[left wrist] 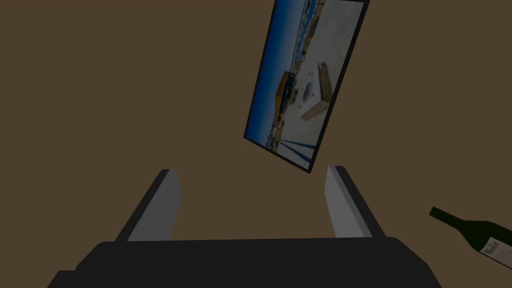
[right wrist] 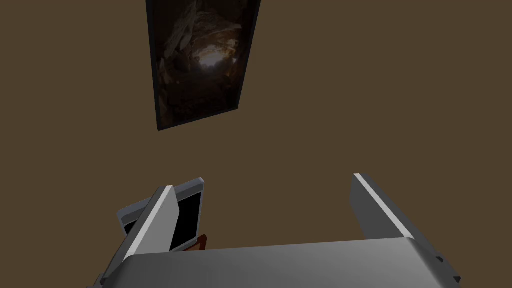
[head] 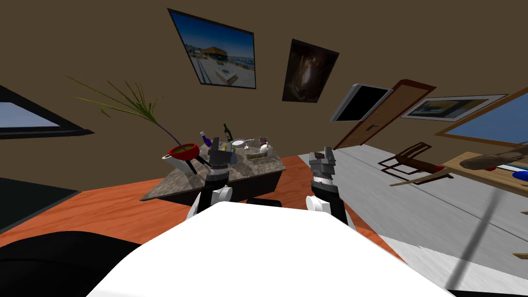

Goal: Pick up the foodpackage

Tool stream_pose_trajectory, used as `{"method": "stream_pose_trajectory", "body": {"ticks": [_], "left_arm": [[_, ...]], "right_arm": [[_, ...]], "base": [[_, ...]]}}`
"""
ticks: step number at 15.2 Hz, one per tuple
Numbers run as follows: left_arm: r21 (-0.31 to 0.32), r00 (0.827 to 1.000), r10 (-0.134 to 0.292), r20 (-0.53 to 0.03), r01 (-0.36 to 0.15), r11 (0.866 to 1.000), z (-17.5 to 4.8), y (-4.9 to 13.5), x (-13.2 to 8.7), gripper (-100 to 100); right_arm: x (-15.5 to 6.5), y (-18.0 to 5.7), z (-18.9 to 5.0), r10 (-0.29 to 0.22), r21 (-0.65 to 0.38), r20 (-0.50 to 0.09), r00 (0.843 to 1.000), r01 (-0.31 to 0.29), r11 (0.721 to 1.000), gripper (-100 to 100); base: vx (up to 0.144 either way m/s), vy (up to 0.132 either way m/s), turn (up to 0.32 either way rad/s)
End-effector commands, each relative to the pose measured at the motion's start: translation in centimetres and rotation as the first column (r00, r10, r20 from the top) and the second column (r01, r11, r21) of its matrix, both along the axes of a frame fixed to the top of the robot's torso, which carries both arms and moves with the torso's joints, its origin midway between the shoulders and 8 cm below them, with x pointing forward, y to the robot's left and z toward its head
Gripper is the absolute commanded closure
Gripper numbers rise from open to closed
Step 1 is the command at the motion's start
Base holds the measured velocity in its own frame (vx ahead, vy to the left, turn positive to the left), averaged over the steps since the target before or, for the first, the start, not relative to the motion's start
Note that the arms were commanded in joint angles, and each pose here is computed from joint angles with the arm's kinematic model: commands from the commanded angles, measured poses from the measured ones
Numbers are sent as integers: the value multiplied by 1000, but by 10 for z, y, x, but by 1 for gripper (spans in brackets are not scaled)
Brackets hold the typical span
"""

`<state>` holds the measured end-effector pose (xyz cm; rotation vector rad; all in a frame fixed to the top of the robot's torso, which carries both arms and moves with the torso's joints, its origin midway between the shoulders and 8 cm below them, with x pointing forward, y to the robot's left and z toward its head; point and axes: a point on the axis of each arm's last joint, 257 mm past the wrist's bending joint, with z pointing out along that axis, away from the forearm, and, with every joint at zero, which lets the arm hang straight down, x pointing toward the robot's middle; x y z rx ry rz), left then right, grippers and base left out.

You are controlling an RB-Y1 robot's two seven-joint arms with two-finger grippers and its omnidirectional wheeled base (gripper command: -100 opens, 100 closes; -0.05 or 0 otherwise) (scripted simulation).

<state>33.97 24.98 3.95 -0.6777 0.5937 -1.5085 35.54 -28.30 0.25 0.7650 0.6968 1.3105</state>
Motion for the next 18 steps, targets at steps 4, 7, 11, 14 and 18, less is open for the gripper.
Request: {"method": "stream_pose_trajectory", "body": {"ticks": [4, 7, 11, 14, 18], "left_arm": [[50, 993, -53, -101, 59, 997, -27, -10, 29, -100], [62, 982, -74, -175, 86, 994, -48, -13, 52, -100], [65, 972, -81, -222, 98, 993, -61, -13, 65, -100], [70, 949, -95, -300, 121, 990, -84, -14, 91, -100], [68, 924, -94, -371, 128, 989, -104, -13, 109, -100]], "right_arm": [[0, 0, 0, 0, 0, 0, 1000, 0, 1000, 0], [0, 0, 0, 0, 0, 0, 1000, 0, 1000, 0], [0, 0, 0, 0, 0, 0, 1000, 0, 1000, 0], [0, 0, 0, 0, 0, 0, 1000, 0, 1000, 0], [0, 0, 0, 0, 0, 0, 1000, 0, 1000, 0]], "base": [[-73, -40, 23], [-63, -64, 19], [-12, -30, 11], [-11, -29, 15], [-8, -39, 13]]}}
